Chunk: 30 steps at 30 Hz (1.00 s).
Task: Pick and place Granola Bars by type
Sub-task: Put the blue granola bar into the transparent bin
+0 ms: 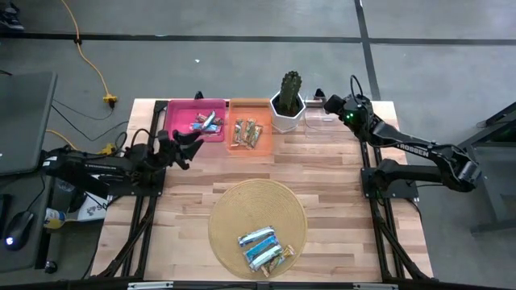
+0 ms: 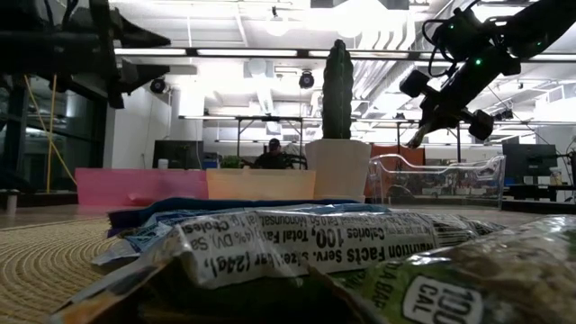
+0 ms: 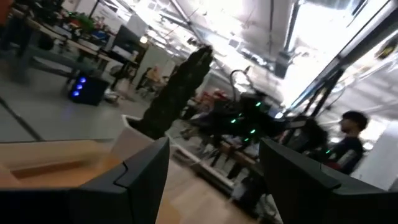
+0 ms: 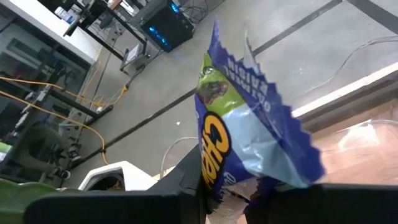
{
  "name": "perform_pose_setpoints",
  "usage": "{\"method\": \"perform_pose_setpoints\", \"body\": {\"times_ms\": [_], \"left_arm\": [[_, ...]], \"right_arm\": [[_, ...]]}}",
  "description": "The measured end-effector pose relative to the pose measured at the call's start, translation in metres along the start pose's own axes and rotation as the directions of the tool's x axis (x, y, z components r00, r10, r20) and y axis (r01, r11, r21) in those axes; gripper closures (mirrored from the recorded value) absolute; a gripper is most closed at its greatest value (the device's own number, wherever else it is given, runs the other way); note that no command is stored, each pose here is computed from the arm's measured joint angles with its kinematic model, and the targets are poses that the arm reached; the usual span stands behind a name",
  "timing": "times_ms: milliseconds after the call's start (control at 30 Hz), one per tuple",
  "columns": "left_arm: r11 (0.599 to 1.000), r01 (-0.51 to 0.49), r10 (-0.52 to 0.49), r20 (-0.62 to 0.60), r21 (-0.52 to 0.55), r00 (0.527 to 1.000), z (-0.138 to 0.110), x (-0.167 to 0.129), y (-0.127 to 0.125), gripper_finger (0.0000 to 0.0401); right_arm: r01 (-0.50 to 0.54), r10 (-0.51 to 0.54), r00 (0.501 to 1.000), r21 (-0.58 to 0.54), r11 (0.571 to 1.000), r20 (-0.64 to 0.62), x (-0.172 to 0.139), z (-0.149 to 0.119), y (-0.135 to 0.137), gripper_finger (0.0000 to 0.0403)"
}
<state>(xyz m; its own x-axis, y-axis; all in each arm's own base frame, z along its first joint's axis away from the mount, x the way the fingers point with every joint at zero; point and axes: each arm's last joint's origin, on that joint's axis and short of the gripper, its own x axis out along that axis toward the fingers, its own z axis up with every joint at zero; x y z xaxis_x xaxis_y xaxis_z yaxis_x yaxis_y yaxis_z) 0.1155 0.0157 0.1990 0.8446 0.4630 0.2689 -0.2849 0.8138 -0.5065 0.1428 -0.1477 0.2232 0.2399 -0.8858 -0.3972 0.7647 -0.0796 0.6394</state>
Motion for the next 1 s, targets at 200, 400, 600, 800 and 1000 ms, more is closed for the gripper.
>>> {"method": "perform_pose_setpoints", "body": {"times_ms": [200,400,600,800,1000], "left_arm": [[0.996,-0.078,0.079,-0.011,0.05,0.997,-0.003,0.0,0.004,0.0156],[0.985,-0.151,0.152,-0.017,0.085,0.988,-0.006,-0.001,0.007,0.0156],[0.981,-0.173,0.172,0.017,0.089,0.985,-0.003,-0.003,0.008,0.0156],[0.974,-0.202,0.193,0.092,0.105,0.977,0.007,-0.009,0.008,0.0156],[0.979,-0.171,0.165,0.062,0.109,0.984,0.008,-0.016,0.011,0.0156]], "right_arm": [[0.008,-0.008,1.0,0.02,1.0,-0.015,0.0,-0.001,-0.001,0.0345],[0.054,-0.051,0.998,0.082,0.995,-0.039,0.0,-0.004,-0.006,0.0345],[0.065,-0.06,0.997,0.117,0.991,-0.044,0.0,-0.004,-0.007,0.0345],[0.075,-0.068,0.996,0.132,0.988,-0.053,0.0,-0.005,-0.008,0.0345],[0.122,-0.111,0.992,0.19,0.974,-0.067,-0.001,-0.007,-0.012,0.0345]]}}
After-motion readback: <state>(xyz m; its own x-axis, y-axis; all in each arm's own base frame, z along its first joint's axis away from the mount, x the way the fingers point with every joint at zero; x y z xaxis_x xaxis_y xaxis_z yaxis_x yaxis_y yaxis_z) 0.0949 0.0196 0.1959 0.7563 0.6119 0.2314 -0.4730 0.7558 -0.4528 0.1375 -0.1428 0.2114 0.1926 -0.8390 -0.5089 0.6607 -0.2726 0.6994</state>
